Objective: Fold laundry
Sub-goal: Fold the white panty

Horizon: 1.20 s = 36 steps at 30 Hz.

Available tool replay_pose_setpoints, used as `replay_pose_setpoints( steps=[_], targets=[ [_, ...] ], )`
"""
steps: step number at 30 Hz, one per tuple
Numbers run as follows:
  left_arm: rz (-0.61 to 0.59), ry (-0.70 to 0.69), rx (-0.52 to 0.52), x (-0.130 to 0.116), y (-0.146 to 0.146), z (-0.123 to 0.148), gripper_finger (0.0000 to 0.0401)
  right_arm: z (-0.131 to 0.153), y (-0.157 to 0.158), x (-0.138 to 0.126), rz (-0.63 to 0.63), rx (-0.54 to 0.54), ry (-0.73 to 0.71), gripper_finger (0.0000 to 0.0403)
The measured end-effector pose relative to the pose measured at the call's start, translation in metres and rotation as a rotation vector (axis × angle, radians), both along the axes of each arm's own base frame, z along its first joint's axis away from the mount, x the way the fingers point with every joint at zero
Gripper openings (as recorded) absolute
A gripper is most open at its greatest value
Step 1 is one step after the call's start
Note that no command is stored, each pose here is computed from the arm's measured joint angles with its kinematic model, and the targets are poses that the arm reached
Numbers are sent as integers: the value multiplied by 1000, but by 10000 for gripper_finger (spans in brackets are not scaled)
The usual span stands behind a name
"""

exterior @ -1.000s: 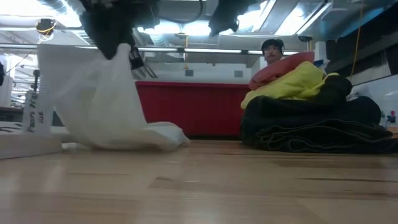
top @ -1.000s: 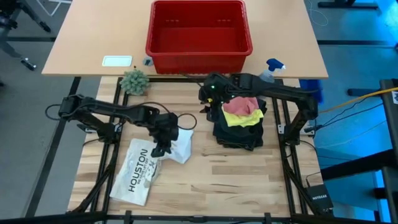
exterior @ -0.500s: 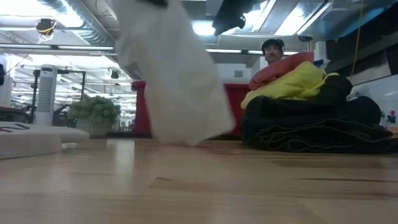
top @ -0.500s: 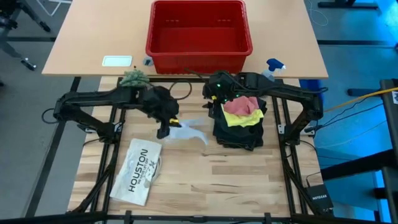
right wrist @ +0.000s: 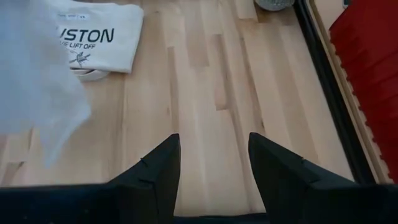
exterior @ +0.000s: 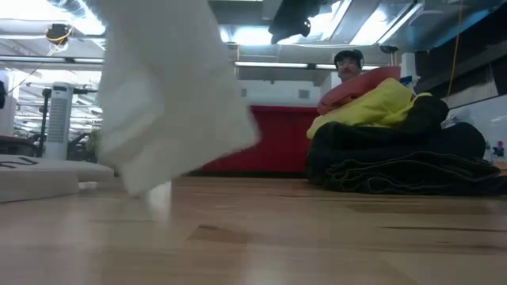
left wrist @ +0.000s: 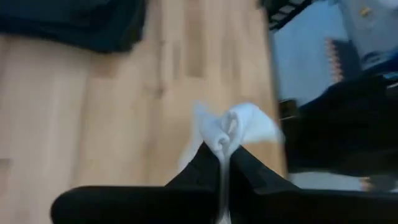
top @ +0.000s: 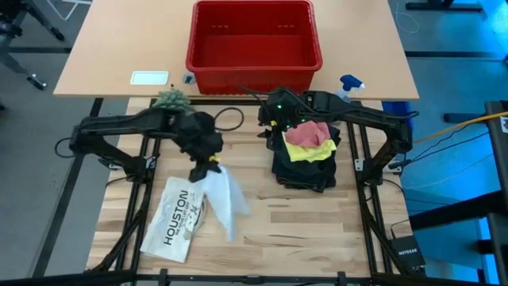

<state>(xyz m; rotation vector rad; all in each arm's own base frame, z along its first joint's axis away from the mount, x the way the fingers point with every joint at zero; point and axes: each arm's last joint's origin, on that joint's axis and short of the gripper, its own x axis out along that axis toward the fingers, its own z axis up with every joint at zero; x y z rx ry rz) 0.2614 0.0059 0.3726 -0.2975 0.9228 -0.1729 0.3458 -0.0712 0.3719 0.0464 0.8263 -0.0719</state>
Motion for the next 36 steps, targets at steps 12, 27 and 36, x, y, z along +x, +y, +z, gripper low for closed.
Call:
replay_pose_setpoints(
  steps=[12,27,36],
  targets=[
    [179,223,329,32,117,-136,0,-1,0,2,-27,11,-16,181],
    [146,162,176,22,99,-35,0,-4,-4,-4,-62,-17,46,181],
    [180,-11,-2,-6,17,38,0,0,-10,-9,-19,-25,31,181]
  ],
)
